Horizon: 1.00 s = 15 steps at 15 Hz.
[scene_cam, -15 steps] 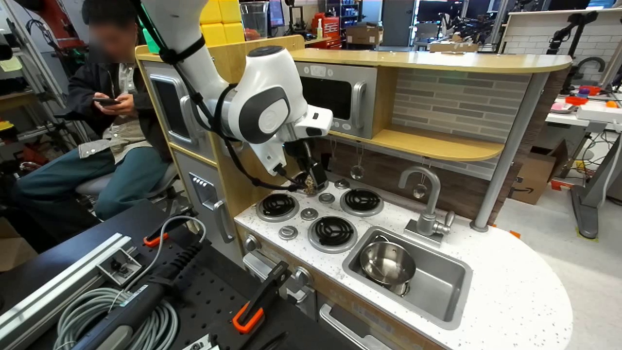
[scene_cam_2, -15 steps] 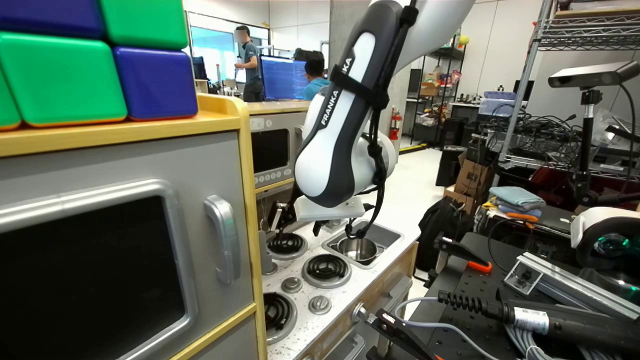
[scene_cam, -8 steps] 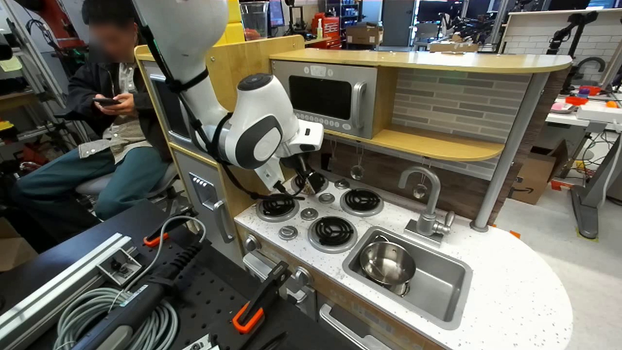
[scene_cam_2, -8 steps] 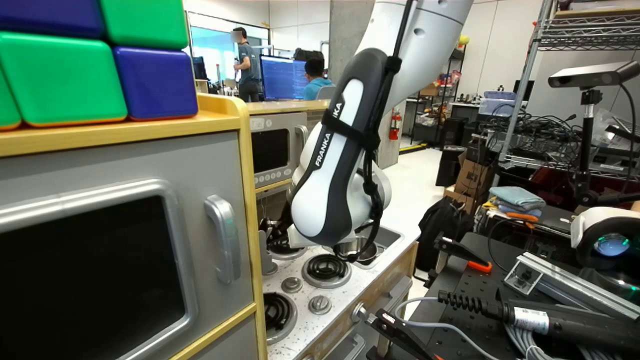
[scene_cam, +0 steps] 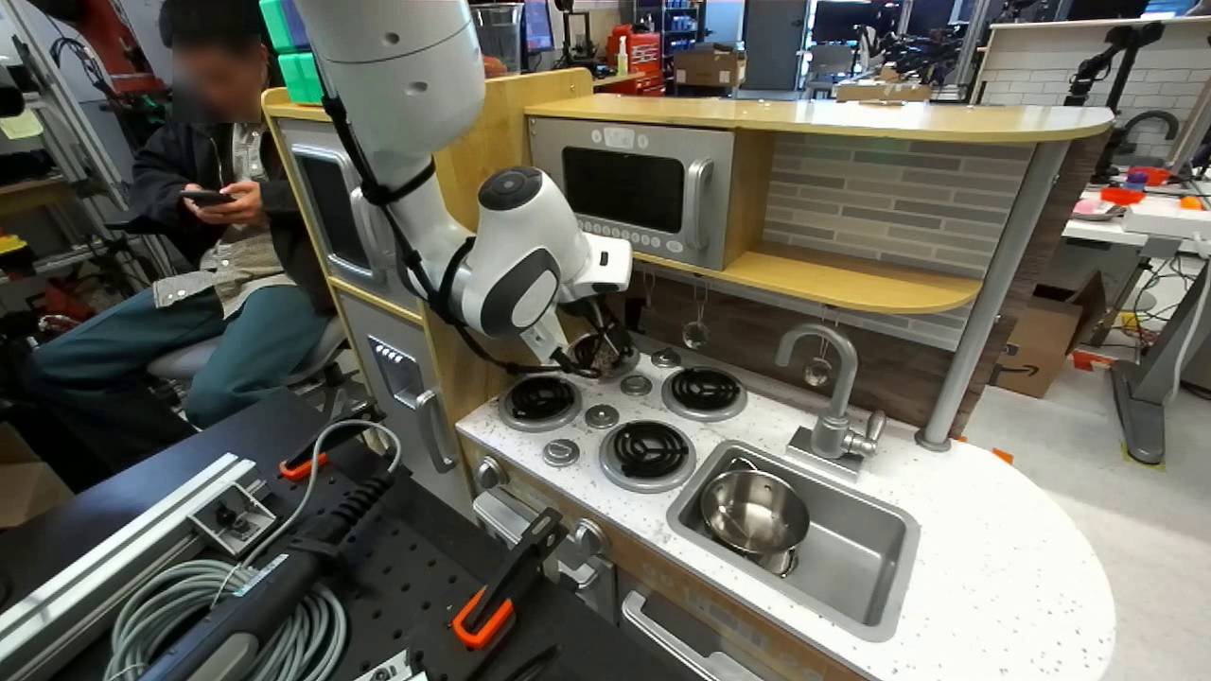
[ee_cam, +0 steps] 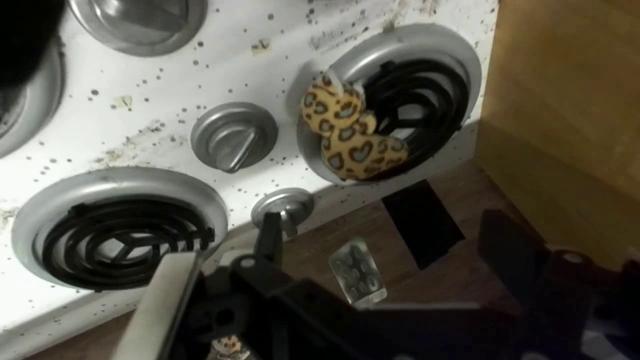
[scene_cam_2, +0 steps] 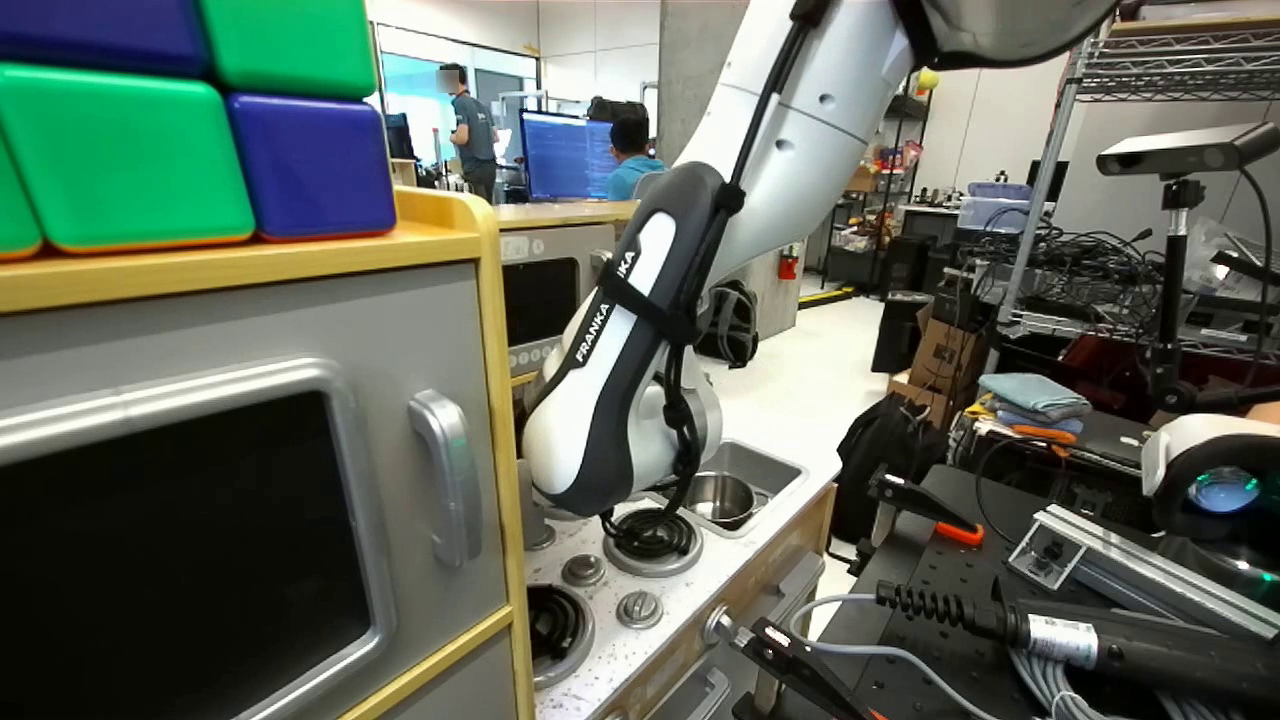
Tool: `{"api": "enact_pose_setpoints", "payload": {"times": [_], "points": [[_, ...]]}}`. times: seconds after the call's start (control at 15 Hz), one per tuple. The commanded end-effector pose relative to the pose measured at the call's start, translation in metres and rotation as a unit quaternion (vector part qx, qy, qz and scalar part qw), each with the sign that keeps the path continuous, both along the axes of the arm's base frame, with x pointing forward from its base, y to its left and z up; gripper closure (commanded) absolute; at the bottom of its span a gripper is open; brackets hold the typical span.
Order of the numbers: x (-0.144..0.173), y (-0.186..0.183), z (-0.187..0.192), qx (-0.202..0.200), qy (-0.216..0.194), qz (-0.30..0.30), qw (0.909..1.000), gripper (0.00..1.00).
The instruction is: Pick up the object from the stove and put it in the pot
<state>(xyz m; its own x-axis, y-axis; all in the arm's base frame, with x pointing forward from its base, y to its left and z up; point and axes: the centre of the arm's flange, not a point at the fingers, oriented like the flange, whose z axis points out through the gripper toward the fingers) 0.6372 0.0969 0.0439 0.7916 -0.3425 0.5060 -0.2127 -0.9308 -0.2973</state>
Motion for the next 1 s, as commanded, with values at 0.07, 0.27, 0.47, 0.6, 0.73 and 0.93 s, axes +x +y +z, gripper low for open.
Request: {"api": "enact_pose_setpoints", "payload": {"times": [0.07, 0.27, 0.47, 0.6, 0.73, 0.93], "points": [[0.026, -0.004, -0.023, 0.006, -0.034, -0.006, 0.9994, 0.00], [0.025, -0.007, -0.026, 0.005, -0.017, -0.024, 0.9996, 0.00], [0.017, -0.014, -0.027, 0.005, 0.000, -0.033, 0.9994, 0.00], [0.013, -0.018, -0.030, 0.006, 0.011, -0.040, 0.9991, 0.00], [0.010, -0.021, -0.034, 0.009, 0.022, -0.047, 0.9986, 0.00], [0.005, -0.021, -0.041, 0.017, 0.046, -0.049, 0.9976, 0.00]]}}
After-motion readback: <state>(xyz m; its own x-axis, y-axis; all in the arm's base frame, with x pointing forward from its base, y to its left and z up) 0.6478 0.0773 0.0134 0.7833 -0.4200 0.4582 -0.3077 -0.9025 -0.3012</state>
